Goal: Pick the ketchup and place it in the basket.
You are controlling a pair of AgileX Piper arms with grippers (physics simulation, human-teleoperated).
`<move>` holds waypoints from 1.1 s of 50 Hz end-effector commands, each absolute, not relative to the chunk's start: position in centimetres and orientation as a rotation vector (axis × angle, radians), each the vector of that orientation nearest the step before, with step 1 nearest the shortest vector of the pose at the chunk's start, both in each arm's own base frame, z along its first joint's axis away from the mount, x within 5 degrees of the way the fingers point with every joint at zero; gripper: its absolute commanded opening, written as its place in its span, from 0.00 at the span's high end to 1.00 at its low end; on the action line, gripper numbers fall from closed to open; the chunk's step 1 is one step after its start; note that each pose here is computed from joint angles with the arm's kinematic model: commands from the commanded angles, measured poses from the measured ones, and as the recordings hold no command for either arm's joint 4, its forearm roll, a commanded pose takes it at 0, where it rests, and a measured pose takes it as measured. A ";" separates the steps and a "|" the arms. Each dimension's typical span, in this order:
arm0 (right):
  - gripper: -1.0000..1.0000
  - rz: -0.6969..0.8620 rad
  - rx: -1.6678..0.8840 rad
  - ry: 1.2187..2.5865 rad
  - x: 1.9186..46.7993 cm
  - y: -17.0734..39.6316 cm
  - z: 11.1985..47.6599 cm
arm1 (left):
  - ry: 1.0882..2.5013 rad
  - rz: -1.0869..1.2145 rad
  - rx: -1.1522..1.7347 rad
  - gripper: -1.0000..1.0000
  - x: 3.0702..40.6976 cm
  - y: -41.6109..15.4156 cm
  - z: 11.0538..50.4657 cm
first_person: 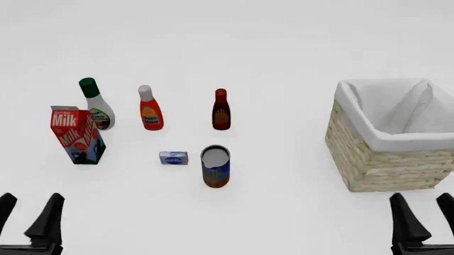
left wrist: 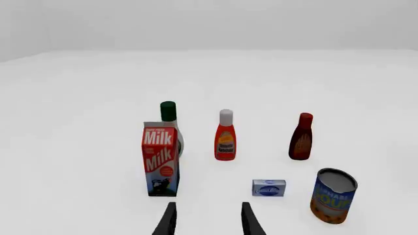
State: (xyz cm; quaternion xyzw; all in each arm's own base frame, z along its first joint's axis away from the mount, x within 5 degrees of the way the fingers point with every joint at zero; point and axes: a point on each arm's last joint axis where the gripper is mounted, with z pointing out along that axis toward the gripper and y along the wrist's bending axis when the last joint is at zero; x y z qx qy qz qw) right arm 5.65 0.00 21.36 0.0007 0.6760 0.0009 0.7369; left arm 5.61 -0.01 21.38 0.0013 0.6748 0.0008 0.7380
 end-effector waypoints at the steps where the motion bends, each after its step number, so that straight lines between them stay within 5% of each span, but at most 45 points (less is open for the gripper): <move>1: 0.00 0.008 0.005 1.488 5.8 0.0 21.5 | 1.476 0.014 0.016 0.00 5.6 0.0 21.5; 18: 0.00 0.024 0.011 1.504 6.2 0.0 21.4 | 1.627 -0.008 0.066 0.00 9.1 -0.4 28.5; 55: 0.00 0.024 -0.001 1.533 7.0 0.1 21.3 | 1.730 -0.047 0.265 0.00 17.7 -3.3 33.5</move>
